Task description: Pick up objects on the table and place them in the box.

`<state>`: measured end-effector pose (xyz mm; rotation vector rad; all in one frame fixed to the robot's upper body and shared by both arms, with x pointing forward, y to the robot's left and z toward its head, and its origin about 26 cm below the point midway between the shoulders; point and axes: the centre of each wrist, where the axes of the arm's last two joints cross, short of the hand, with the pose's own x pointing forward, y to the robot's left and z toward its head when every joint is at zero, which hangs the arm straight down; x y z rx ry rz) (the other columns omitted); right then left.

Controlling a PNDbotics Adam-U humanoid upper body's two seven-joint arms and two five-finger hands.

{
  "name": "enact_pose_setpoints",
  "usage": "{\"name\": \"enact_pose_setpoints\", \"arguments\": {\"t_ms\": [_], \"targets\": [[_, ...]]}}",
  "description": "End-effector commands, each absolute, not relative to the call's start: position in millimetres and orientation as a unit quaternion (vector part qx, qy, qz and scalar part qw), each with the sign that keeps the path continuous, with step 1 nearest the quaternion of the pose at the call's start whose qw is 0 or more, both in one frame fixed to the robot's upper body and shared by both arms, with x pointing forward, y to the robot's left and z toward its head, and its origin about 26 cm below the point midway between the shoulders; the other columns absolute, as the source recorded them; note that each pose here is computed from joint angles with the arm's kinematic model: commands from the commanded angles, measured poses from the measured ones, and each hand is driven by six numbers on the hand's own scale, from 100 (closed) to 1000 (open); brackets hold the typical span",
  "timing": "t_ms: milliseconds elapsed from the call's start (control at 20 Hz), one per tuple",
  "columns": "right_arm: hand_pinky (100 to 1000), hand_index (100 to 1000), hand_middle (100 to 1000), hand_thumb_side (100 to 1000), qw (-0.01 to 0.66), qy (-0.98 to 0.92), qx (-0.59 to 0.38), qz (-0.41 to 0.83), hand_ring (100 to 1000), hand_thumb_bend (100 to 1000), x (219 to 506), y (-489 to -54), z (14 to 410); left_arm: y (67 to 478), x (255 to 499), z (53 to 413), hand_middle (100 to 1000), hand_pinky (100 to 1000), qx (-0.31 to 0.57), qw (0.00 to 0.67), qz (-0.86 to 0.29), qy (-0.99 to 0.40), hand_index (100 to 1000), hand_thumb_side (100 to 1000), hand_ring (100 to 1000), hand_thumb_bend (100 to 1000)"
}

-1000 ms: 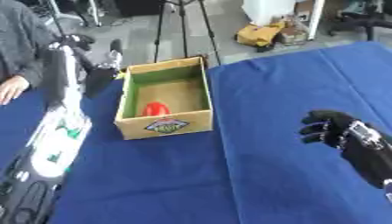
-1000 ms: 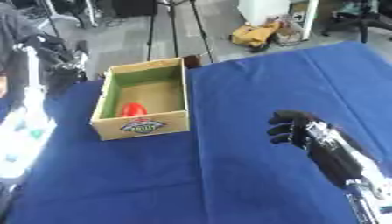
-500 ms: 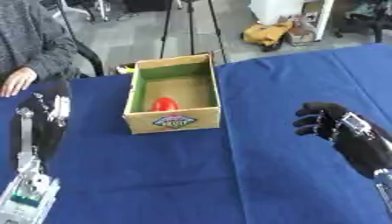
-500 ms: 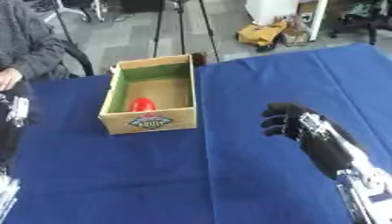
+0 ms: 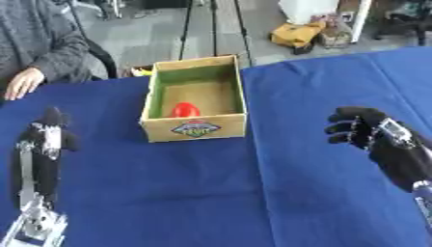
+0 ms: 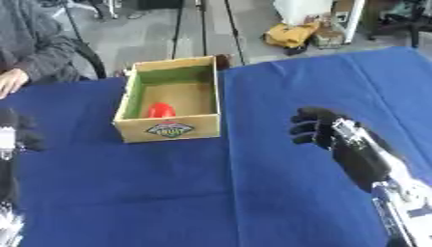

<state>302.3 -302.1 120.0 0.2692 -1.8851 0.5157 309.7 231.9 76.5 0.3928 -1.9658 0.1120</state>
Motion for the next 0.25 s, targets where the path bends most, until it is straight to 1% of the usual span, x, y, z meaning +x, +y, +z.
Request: {"name": "enact_pose_setpoints", "arguments": {"t_ms": [50,250], "targets": [[729,837,727,804,0.540,-0.805,0.109,0.219,738,120,302.5,-305.0,127.7,231.9,309.2,75.7,542,452,0.157,0.529,0.059,-0.832,653,920,493,465],[729,836,723,802,0.540,-0.806,0.108,0.218,735,120,302.4,-305.6,128.0,229.6,306.8,67.3,543,453,0.150,0.533,0.071,-0.830,652,939,493,486]]}}
